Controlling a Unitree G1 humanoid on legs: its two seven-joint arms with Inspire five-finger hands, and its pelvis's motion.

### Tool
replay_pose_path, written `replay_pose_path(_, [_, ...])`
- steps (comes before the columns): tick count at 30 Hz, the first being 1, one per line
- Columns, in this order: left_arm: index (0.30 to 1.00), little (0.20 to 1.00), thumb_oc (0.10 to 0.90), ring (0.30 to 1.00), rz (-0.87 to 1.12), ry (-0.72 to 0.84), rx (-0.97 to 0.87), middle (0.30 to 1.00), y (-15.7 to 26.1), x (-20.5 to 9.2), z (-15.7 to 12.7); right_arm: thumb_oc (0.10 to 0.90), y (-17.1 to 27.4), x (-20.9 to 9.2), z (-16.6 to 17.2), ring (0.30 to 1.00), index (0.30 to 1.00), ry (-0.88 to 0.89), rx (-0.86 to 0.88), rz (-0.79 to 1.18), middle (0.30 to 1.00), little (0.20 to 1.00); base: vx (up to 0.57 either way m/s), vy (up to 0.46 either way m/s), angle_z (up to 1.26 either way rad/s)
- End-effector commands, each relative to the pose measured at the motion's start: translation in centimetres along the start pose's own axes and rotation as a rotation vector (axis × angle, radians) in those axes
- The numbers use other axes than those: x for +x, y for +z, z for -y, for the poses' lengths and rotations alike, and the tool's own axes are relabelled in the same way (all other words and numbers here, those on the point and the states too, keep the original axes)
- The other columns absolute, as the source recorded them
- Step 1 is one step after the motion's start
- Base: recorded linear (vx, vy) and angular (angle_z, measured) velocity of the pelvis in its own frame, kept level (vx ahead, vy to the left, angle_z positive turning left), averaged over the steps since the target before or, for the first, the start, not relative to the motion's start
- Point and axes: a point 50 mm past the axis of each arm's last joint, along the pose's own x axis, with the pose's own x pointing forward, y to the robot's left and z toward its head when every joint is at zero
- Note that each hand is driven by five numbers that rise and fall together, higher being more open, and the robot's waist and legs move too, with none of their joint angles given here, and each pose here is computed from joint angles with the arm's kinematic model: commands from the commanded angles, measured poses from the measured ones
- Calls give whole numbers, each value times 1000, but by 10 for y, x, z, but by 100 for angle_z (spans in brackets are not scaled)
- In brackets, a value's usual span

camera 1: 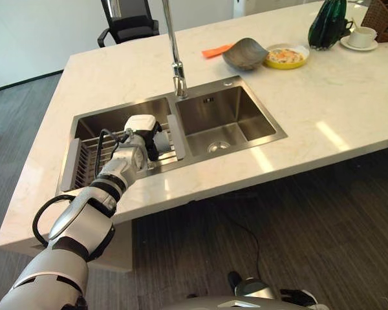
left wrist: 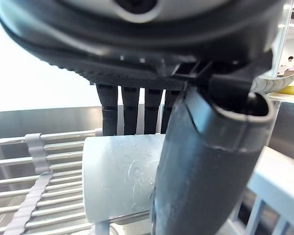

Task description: Place the dishes in the dishwasher.

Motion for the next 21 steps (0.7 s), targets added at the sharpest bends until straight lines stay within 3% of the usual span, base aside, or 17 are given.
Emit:
replay_pose_path(1, [300,300,400,300,126,539,-148,300,4,-8,-104,800,-7,-3,9,900,900,-35,12,14,900,900,0,0,0])
replay_pose_path(4, [300,300,400,300,100,636,-274,300,-6,-17,-108,800,-15,-3,5,900,900,-36,11,-16,900,900,0,0,0])
replay_pose_path(5, [300,300,400,300,119,754,-470,300,-4,-27,-112,800,-21,-4,0,900,900,-41,28,-41,900,900,0,0,0])
replay_pose_path(6, [300,300,400,300,115,753,-473,300,-5,-28,-111,800,-22,-4,1,900,900,-44,24,-43,900,900,0,0,0])
replay_pose_path(11, [300,300,400,300,196,1009,-961,300,-1,-62,-119,800,-28,-5,2,900,900,-92,39,-78,900,900,-1,-3,2])
replay_pose_path(16, [300,300,400,300,226,1068,-1093,300,-1,-75,-120,800,-27,-5,6,900,900,-114,31,-72,900,900,6,3,8])
replay_pose_path(21, [300,300,400,300,224,1043,-976,300,-4,-77,-117,800,-20,-4,12,900,900,-132,28,-54,900,900,-43,-13,7])
